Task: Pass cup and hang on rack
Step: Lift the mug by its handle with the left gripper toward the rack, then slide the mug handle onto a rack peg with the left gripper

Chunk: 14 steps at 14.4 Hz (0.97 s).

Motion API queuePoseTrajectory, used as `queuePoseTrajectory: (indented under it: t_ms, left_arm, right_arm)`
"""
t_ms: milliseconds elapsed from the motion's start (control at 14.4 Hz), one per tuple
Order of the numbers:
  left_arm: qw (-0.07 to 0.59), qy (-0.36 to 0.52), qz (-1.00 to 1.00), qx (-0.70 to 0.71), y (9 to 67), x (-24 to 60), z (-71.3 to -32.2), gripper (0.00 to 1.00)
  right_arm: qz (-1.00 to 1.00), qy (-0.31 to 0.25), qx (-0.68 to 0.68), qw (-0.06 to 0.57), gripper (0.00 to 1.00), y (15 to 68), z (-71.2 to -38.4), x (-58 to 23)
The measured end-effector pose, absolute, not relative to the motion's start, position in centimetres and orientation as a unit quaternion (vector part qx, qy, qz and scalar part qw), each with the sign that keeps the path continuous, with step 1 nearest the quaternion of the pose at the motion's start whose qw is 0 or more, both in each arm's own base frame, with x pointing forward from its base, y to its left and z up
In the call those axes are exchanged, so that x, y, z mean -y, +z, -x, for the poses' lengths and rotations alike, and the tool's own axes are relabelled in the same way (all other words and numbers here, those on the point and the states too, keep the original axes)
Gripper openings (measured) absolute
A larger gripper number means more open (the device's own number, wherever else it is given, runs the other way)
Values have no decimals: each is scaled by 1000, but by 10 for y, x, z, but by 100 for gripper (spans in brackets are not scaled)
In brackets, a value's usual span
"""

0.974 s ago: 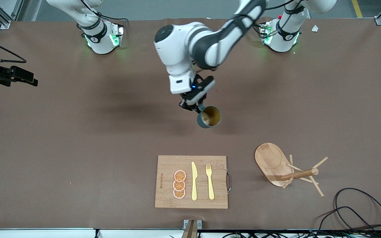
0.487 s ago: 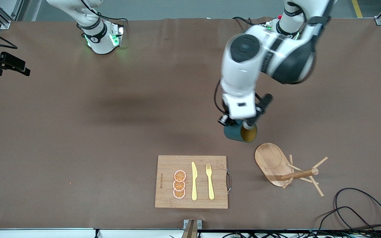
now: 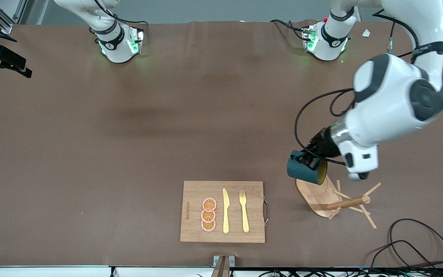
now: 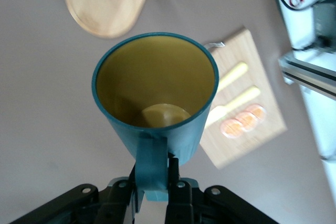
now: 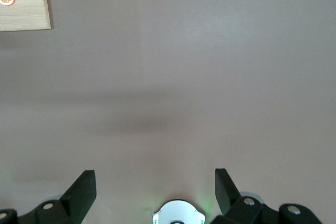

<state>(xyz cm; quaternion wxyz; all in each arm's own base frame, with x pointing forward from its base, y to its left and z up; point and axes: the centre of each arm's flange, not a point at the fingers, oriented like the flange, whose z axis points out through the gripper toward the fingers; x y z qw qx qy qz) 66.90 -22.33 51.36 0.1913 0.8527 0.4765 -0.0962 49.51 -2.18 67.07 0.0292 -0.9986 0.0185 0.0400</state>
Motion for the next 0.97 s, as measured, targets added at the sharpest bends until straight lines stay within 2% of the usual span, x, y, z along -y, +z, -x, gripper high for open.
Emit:
queuePoseTrajectory:
  t_ms: [139, 626, 974]
  left_arm:
    - [254, -126, -820, -497, 514, 187, -686, 21]
    - [371, -183, -741, -529, 471, 143, -722, 21]
    - [395, -192, -735, -517, 468, 118, -726, 21]
  right_arm:
    - [999, 33, -19, 22, 100, 676, -493, 23]
    - [1000, 13, -17, 19, 100, 698, -498, 22]
    - [999, 41, -4, 20, 100, 689, -512, 22]
